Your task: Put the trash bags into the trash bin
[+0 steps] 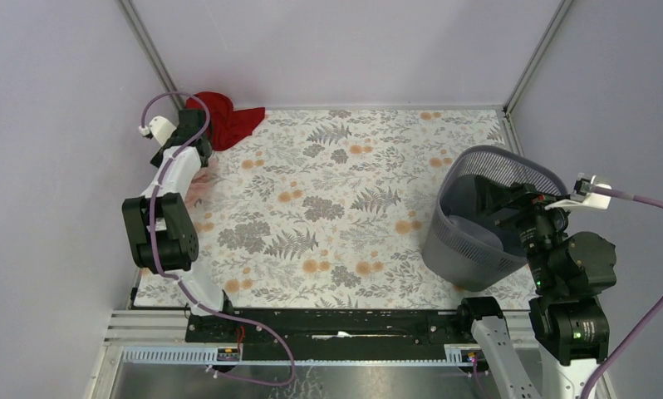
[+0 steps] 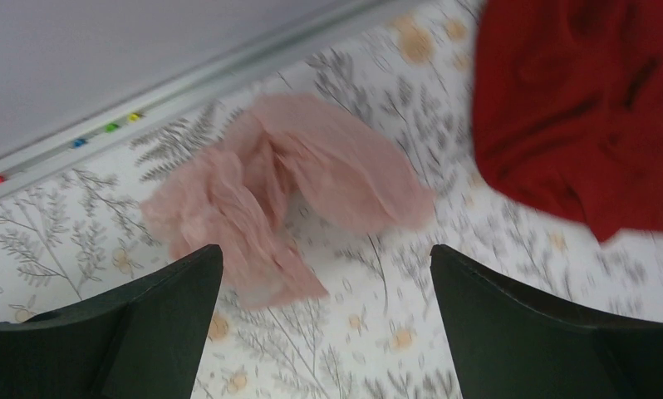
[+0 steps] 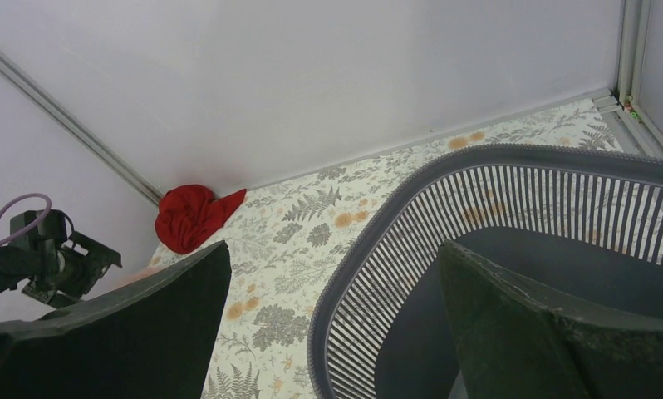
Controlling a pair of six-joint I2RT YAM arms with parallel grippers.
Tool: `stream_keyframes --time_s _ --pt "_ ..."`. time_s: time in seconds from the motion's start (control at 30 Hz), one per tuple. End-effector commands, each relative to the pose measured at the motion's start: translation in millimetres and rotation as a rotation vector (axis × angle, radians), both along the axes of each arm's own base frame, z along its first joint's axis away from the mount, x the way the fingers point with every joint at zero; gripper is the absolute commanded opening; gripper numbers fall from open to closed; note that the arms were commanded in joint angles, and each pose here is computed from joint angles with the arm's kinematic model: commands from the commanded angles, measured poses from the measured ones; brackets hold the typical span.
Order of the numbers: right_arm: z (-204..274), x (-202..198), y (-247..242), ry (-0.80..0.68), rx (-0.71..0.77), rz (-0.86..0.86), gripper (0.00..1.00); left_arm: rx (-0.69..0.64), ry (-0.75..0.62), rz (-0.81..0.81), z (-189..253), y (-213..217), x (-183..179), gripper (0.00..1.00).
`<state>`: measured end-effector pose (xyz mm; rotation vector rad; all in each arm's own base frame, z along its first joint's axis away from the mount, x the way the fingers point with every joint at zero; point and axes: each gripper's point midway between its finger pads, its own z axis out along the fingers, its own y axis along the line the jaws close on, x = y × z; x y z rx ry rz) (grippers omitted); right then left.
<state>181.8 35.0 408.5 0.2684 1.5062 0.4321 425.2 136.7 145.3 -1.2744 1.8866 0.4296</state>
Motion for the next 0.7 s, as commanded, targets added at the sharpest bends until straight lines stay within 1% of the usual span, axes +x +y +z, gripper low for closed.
stream_keyframes --time_s 0.0,0.1,0.2,0.27,0.4,0.43,0.53,0.67 --pt "20 -11 0 -0.076 -0.02 0.005 1.0 -0.007 0.036 0.159 -25 39 -32 0.99" --pt "18 -6 3 -0.063 0.001 0.018 1.0 -0.145 0.053 0.147 -63 42 -29 0.99" --pt "13 2 13 -0.041 0.054 0.067 1.0 -0.184 0.091 0.121 -82 38 -24 0.99" --pt "9 7 23 -0.019 0.095 0.117 1.0 -0.21 0.08 0.092 -86 33 -18 0.94" --pt "6 11 47 0.024 0.097 0.253 1.0 -0.262 0.046 0.035 -92 18 -9 0.86" --pt "6 11 52 0.036 0.093 0.285 1.0 -0.28 0.04 0.016 -93 13 -6 0.83" --pt "5 11 66 0.076 0.084 0.375 1.0 -0.321 0.032 -0.022 -95 3 0 0.68" --pt "6 7 72 0.093 0.098 0.412 1.0 -0.4 0.02 -0.084 -99 -17 6 0.51"
